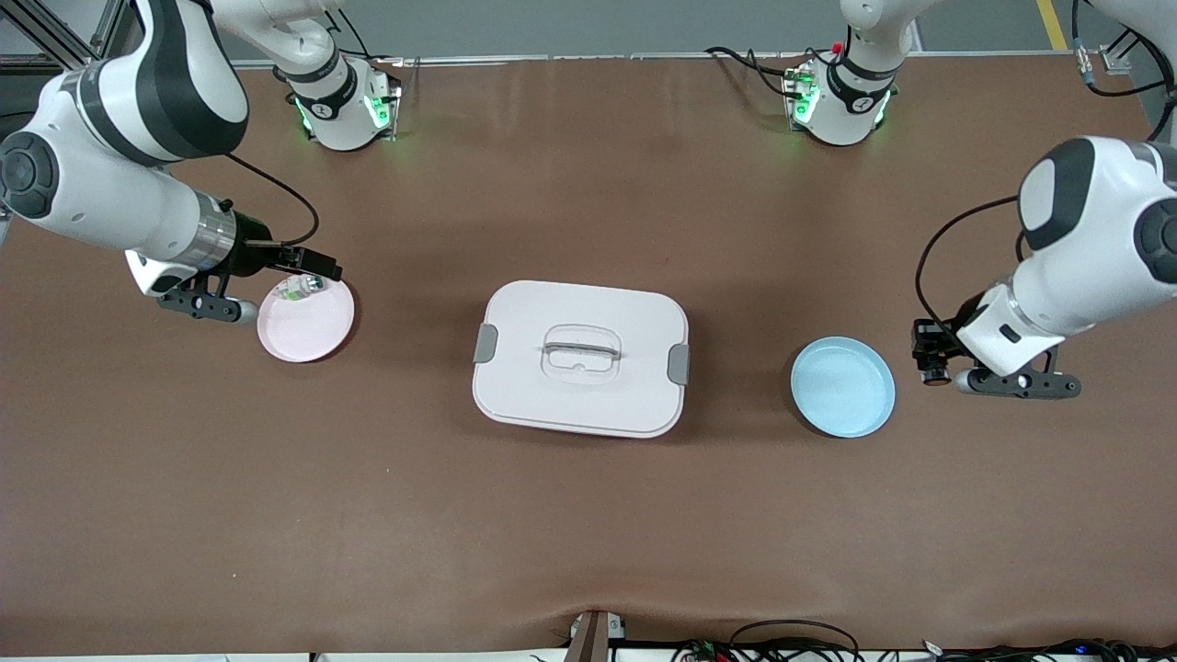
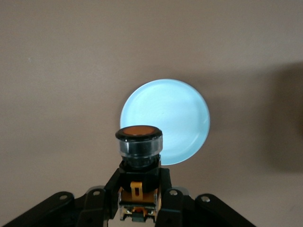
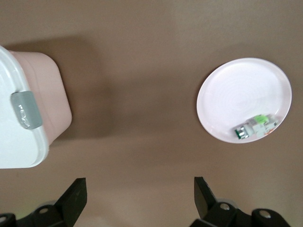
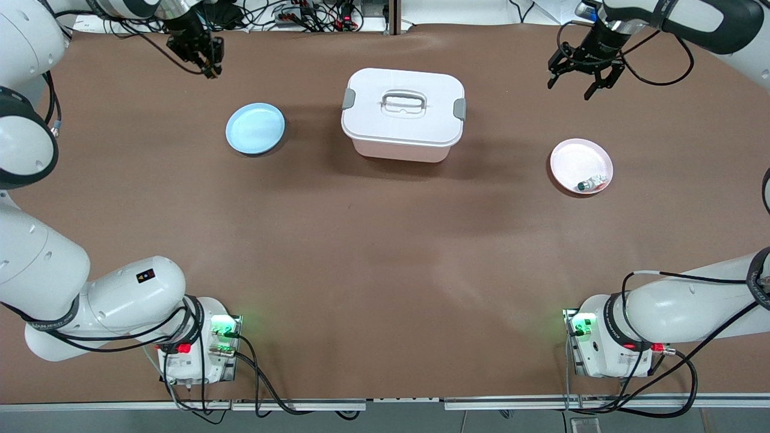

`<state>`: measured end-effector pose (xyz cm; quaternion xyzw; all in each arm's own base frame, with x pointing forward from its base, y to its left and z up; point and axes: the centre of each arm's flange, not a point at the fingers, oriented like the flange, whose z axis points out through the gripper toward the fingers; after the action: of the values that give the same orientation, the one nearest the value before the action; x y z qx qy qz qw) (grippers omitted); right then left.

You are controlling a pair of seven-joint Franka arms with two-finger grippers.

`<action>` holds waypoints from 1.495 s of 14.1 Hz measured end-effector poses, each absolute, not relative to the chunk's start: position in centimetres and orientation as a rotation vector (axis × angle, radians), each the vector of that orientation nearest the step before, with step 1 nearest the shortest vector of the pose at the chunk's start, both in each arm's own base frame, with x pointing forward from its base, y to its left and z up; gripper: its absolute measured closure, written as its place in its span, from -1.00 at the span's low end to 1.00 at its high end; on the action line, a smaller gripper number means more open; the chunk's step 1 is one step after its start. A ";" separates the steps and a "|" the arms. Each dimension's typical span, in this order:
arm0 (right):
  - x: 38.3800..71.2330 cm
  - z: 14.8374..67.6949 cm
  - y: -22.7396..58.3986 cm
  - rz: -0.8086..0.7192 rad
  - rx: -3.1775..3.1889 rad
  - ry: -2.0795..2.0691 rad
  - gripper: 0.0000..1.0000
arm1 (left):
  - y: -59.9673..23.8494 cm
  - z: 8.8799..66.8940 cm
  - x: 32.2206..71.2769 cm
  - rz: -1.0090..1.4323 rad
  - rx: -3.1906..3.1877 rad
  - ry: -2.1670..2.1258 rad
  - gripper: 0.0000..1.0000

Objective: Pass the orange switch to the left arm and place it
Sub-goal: 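Carry the switch toward the blue plate while the right gripper withdraws, then lower the switch onto the blue plate with the left gripper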

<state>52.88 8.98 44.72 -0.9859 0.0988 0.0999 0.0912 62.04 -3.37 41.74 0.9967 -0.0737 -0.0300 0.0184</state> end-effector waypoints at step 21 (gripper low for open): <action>53.2 42.9 1.2 0.016 -3.060 -0.066 -1.00 | -13.1 26.7 60.7 -0.214 2.526 -1.883 0.30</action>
<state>53.22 1.18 42.89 -0.9989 -0.0215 0.0052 0.0404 60.68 -13.06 26.72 0.7999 -0.5962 -0.0677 -0.0081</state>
